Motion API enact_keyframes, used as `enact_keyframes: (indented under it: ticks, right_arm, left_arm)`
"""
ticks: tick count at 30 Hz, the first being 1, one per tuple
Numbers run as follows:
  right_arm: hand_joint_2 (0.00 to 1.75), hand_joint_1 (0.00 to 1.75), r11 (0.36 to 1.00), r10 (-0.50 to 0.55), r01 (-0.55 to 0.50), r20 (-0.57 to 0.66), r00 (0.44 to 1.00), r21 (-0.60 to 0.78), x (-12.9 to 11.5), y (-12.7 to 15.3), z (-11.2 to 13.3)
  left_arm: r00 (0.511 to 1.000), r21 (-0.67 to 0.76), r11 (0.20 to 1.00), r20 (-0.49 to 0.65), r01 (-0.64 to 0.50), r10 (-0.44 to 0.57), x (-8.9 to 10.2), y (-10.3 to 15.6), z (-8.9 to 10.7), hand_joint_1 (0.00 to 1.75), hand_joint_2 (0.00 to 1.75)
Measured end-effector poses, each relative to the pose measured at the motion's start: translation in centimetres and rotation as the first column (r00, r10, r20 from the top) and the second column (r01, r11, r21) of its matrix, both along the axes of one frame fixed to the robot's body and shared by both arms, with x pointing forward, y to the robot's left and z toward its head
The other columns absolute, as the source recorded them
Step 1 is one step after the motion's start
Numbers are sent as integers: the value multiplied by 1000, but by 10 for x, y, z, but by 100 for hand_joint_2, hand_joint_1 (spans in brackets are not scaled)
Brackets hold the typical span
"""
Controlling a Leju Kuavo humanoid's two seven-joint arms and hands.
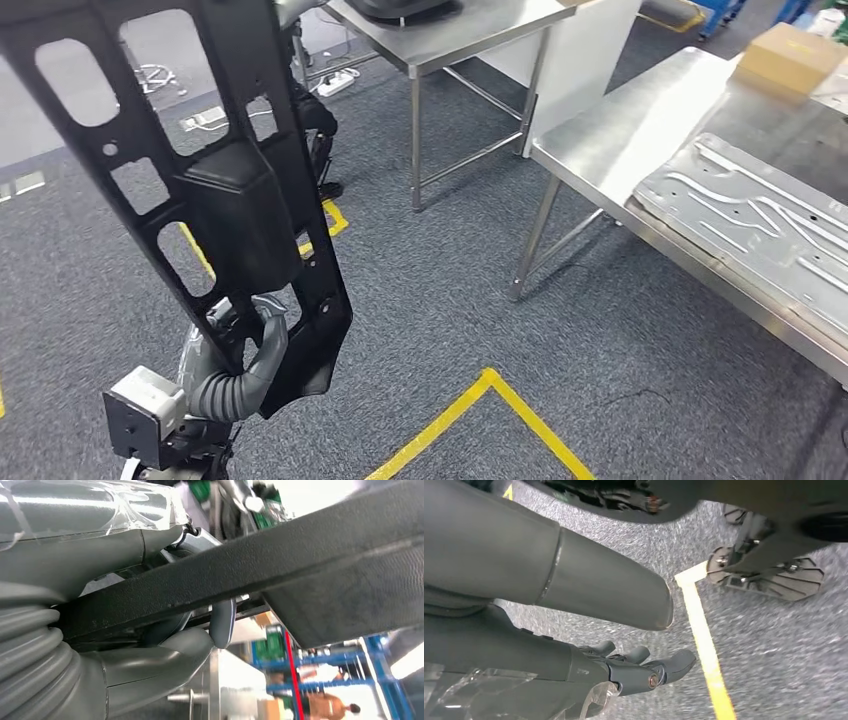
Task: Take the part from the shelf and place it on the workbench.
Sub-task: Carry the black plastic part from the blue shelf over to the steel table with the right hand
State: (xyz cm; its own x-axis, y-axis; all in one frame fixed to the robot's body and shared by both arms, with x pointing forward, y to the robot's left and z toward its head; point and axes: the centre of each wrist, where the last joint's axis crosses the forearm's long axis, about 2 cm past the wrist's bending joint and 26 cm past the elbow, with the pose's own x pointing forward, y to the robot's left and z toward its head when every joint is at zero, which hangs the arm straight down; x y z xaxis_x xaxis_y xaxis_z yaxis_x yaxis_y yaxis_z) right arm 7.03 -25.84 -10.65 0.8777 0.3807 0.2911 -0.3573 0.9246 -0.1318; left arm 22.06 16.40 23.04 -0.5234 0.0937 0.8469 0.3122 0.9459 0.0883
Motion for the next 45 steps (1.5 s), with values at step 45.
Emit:
enact_keyframes:
  ticks: [45]
  right_arm:
    - [0, 0, 1000, 15, -15, 0, 1000, 6, -1, 21, 2]
  left_arm:
    - [999, 76, 996, -16, -40, 42, -10, 8, -15, 175, 175]
